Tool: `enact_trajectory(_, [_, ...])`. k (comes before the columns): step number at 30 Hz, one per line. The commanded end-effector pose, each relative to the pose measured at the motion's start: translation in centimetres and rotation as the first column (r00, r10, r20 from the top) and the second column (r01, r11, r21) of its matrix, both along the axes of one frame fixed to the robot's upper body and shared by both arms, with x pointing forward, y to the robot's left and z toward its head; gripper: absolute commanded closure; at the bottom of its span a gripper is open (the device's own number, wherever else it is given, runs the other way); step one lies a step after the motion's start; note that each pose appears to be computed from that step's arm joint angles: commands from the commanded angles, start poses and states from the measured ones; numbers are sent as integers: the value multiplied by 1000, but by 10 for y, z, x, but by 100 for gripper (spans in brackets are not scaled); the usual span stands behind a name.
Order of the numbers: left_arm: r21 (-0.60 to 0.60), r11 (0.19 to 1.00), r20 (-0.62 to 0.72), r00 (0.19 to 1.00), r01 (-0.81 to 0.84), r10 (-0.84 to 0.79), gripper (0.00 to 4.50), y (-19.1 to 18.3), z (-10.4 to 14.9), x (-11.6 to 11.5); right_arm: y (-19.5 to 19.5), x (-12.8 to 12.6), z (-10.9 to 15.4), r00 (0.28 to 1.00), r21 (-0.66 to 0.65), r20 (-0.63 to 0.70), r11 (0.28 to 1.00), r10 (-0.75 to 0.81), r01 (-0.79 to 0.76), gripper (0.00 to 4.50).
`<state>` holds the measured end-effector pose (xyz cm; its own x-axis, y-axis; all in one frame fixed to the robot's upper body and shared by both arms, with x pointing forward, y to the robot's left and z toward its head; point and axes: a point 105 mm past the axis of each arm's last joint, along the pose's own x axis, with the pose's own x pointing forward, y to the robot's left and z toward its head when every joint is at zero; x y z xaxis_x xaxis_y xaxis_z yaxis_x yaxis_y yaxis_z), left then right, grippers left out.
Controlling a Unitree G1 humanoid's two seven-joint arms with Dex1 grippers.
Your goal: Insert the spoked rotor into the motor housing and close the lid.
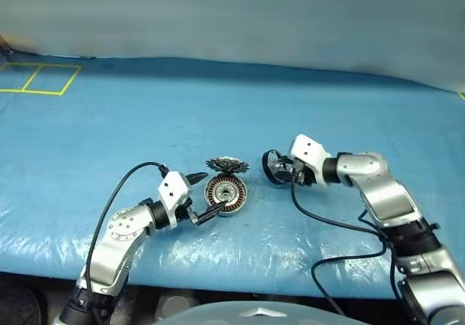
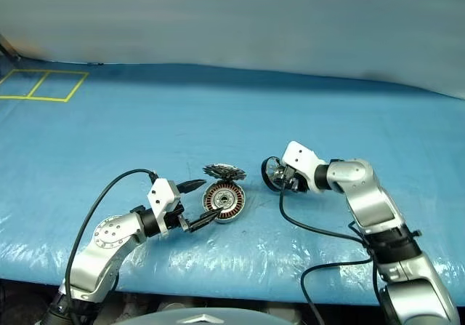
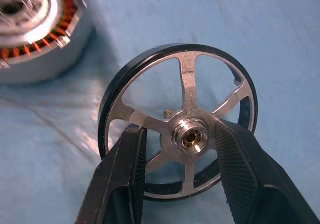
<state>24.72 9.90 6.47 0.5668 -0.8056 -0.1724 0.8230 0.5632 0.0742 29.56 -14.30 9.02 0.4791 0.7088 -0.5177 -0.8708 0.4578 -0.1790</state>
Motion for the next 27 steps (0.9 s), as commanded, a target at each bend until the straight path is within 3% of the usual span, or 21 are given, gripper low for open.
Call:
enact_trajectory(1, [-33,999,21,1000,-18,19,0,6,6,1,13,-28,16,999,102,13,994,31,-32,275])
enact_trajectory(6, [-28,1000,15,1000,-13,14,0,9,5,0,34,-66,14,998,230,-39,973,41,-31,275])
enact_trajectory(14, [-7,1000,21,1000,7,-6,0,12,8,6,69,-75,33,996,386,-18,919,93,-79,275])
enact_trajectory(19, [18,999,23,999,27,-27,0,11,7,7,84,-66,30,994,378,-3,920,107,-98,275])
enact_trajectory(27, [21,999,26,999,26,-27,0,10,7,6,84,-48,19,992,236,63,964,110,-122,275])
